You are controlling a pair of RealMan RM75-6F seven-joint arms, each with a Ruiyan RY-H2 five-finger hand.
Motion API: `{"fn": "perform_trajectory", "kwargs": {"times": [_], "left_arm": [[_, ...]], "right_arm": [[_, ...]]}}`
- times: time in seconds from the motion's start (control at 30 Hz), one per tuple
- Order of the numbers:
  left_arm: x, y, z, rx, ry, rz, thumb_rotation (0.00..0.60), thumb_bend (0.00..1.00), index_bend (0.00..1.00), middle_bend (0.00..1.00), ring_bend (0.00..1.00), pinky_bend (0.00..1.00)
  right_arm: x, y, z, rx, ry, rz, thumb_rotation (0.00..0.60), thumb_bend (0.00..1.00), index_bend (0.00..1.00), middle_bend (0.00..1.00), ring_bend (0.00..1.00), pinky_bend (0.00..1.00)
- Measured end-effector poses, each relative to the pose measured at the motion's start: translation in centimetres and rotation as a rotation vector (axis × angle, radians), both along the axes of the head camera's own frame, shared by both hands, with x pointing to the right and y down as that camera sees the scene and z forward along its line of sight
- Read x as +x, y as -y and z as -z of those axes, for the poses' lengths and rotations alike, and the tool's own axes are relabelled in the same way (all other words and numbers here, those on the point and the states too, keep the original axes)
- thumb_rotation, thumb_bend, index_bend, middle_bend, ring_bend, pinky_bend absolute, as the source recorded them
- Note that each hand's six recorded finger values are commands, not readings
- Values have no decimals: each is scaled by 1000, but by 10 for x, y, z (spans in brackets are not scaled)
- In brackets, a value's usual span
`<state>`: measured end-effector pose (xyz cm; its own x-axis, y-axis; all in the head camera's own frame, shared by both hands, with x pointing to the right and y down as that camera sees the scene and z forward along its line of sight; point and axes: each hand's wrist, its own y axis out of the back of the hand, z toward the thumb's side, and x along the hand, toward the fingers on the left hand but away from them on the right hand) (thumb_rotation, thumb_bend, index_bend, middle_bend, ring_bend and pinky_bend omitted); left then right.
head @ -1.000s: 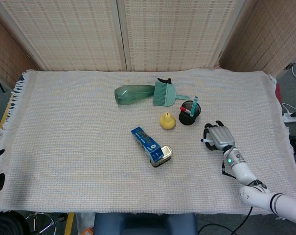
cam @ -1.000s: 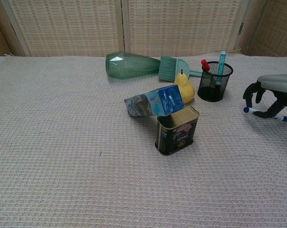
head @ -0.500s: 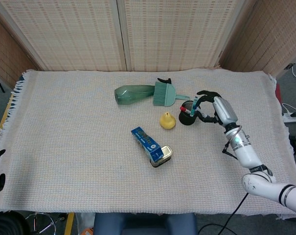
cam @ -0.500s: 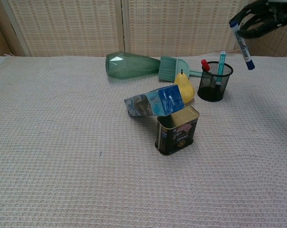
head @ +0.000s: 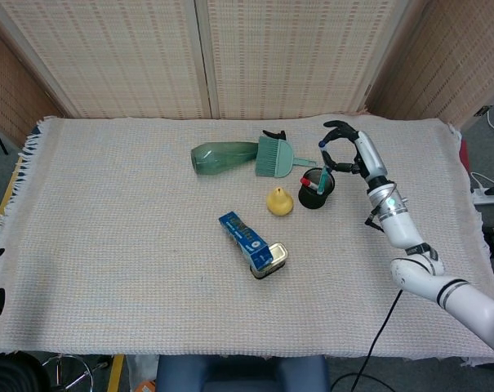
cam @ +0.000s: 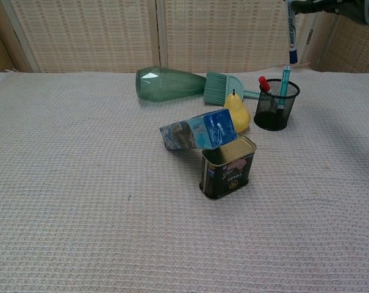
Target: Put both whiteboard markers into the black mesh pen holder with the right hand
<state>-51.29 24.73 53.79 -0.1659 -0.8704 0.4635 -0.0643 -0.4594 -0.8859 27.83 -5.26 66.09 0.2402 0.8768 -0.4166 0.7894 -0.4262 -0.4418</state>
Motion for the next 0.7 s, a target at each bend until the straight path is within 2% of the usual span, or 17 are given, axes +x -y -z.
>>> {"fn": "perform_trajectory", "kwargs": {"times": [0.33, 0.53, 0.7], "left_arm": [[-9, 1, -7, -19, 15, 27, 600, 485, 131, 0, 0, 99], [-12, 1, -9, -25, 17, 36, 600, 485, 131, 0, 0, 99], [-12, 1, -10, -27, 19, 35, 600, 486, 131, 0, 0, 99]], "right_arm": [[-11, -7, -59, -103, 8, -3, 600, 348, 621, 201, 299, 131], [-18, -15, -78, -143, -5, 26, 600, 348, 622, 202, 300, 132], [-18, -19, -84, -156, -11, 36, 600, 348, 622, 202, 300, 132]]}}
